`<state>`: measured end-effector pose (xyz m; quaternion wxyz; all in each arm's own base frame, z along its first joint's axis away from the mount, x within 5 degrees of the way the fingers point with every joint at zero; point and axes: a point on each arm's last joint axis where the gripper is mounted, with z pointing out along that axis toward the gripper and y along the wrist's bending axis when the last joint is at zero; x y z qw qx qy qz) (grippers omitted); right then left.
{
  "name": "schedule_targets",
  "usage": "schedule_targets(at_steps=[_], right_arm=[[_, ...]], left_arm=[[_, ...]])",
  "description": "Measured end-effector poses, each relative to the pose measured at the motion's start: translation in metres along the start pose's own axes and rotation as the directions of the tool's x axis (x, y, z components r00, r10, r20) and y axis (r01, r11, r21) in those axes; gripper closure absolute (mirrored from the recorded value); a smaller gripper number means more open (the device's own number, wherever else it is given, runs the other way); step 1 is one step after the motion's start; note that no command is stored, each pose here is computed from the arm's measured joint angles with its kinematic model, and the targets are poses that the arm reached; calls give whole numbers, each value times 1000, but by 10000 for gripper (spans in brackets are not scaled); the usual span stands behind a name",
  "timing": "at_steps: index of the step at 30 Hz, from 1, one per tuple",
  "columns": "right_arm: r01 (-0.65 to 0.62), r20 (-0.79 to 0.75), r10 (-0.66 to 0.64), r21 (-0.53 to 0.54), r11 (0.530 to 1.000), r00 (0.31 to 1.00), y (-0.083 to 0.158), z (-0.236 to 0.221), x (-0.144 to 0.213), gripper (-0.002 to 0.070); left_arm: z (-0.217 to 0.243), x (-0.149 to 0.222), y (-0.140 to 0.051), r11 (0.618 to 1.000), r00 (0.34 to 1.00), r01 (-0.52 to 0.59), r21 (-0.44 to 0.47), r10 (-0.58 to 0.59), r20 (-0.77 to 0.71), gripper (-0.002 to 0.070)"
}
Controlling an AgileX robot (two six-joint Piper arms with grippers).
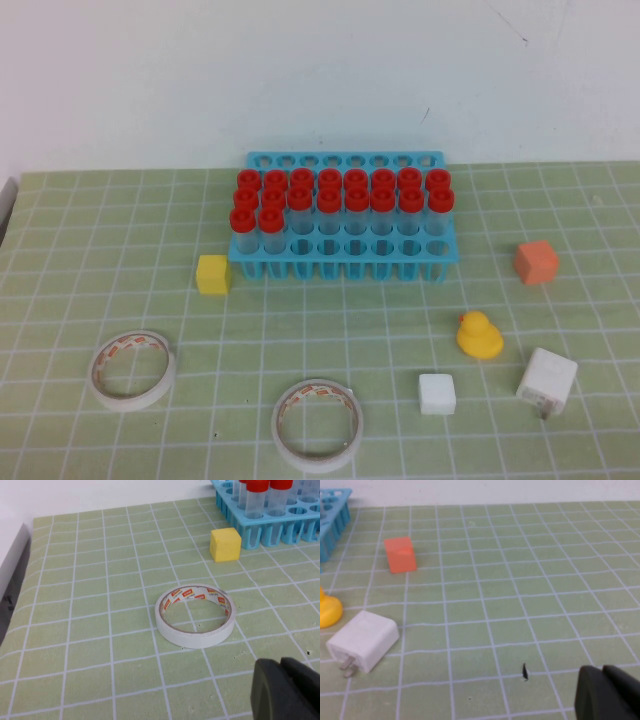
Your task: Place the test tubes
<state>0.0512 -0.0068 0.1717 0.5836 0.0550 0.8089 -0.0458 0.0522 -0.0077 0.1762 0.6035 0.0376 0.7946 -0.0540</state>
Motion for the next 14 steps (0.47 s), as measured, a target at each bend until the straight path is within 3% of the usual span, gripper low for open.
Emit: schedule_targets(at_steps=[8, 14], right_arm=[[46, 4, -46, -121, 992, 999, 6, 0, 0, 678], [50, 3, -50, -132, 990, 999, 7, -1, 0, 678]], left_arm=[[0, 0, 0, 1000, 1000, 0, 0, 0, 0, 676], [0, 0, 0, 1000, 1000, -8, 0, 8, 0, 676]])
